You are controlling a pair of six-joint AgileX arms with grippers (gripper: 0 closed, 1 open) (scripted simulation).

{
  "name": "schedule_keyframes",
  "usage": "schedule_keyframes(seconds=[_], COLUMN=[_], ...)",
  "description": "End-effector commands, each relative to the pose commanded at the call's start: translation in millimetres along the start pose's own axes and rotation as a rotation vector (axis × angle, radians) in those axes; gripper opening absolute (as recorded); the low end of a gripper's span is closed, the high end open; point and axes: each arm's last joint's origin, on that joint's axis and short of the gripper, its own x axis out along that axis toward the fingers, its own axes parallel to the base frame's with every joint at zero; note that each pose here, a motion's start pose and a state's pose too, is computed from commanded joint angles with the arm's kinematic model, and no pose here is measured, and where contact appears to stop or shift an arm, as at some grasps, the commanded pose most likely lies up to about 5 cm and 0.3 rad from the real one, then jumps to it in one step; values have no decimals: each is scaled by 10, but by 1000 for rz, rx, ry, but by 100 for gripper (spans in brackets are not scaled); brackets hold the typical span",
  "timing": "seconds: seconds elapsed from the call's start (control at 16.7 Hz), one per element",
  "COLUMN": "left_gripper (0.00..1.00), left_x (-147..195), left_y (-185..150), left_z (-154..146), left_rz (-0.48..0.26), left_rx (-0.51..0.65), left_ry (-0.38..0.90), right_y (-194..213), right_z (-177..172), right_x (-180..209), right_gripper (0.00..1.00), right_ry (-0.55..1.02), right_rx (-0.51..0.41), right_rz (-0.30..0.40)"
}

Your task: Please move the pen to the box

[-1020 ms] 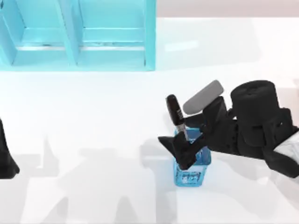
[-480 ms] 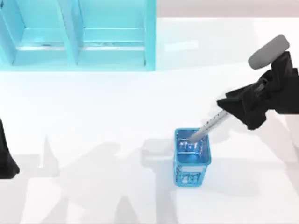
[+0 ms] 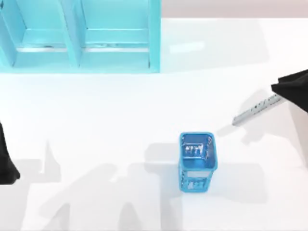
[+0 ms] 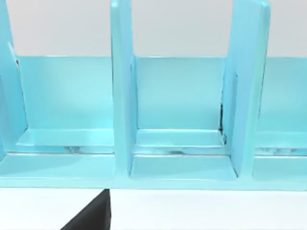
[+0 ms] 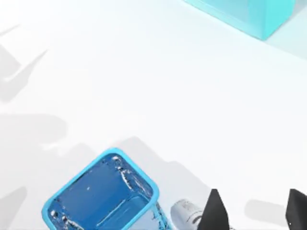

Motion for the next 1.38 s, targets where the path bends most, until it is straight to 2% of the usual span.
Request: schedule_keyframes(seconds=[0.24, 0.36, 0.6, 0.84, 1.02, 1.14, 1.38], left_gripper=[100, 100, 100, 100, 100, 100, 100], left_x=[0, 0, 0, 0, 0, 0, 0], left_y=[0, 0, 0, 0, 0, 0, 0], left_z=[0, 0, 0, 0, 0, 0, 0], left_rz=[0, 0, 0, 0, 0, 0, 0], left_rx=[0, 0, 0, 0, 0, 0, 0], left_ry=[0, 0, 0, 0, 0, 0, 0], right_y=[0, -71, -406, -728, -848, -876, -866], right_z=[-2, 40, 204, 247, 234, 231, 234], right_x=[17, -30, -349, -902, -1268, -1389, -1392], right_gripper=[0, 0, 0, 0, 0, 0, 0], right_ry=[5, 20, 119, 303, 414, 451, 450], right_rx=[3, 2, 40, 148, 207, 222, 220], right_rz=[3, -33, -221, -440, -561, -600, -602])
